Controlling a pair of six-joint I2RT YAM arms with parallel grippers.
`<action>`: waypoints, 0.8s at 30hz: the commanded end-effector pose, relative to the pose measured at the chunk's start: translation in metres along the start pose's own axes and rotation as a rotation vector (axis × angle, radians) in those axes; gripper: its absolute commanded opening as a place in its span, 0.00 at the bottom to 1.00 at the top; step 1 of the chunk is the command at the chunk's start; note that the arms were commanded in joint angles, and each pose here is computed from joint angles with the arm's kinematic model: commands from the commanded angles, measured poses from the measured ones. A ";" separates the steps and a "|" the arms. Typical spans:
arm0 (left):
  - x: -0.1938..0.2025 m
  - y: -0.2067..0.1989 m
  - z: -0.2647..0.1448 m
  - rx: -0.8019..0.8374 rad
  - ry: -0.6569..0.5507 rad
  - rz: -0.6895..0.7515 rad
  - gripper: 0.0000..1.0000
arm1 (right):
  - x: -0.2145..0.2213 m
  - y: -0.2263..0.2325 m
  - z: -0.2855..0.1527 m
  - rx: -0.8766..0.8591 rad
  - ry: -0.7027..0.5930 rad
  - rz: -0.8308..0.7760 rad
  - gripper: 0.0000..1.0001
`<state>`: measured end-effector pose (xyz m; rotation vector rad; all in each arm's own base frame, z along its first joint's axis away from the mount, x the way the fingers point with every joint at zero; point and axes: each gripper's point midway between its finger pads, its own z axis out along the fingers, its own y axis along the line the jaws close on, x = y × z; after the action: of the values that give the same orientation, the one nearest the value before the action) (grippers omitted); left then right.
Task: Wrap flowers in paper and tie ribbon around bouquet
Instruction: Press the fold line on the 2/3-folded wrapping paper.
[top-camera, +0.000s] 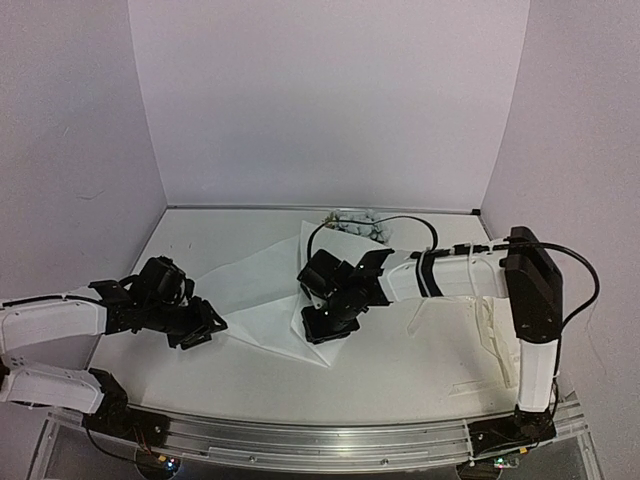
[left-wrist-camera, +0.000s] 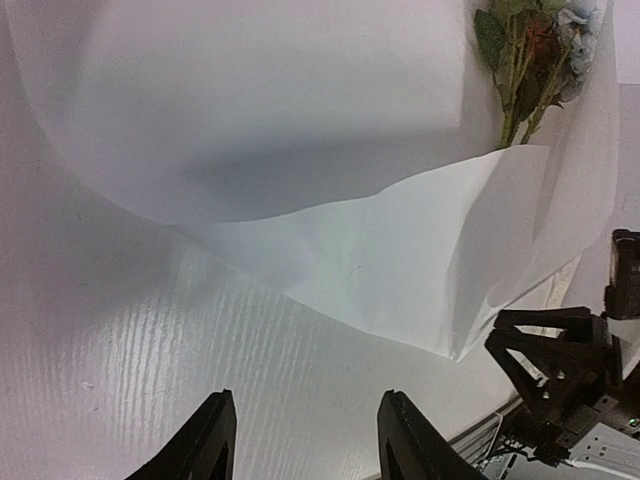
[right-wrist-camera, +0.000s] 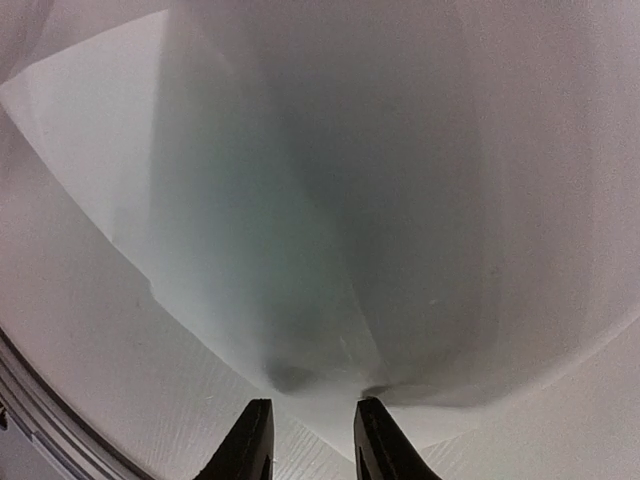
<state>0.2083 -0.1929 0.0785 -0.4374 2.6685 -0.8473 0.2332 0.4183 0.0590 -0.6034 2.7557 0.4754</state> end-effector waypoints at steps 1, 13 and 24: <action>-0.007 -0.026 0.010 0.146 -0.009 -0.031 0.50 | -0.001 0.005 0.007 0.042 0.008 -0.048 0.28; -0.006 -0.087 0.029 0.448 0.084 -0.026 0.43 | 0.013 0.006 0.038 0.055 0.070 -0.027 0.26; 0.025 -0.091 0.072 0.482 0.220 -0.071 0.40 | 0.022 0.003 0.050 0.063 0.099 -0.007 0.21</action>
<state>0.2248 -0.2889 0.0545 -0.3861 2.6010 -1.4552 0.2241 0.4268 0.0103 -0.6434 2.8406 0.3666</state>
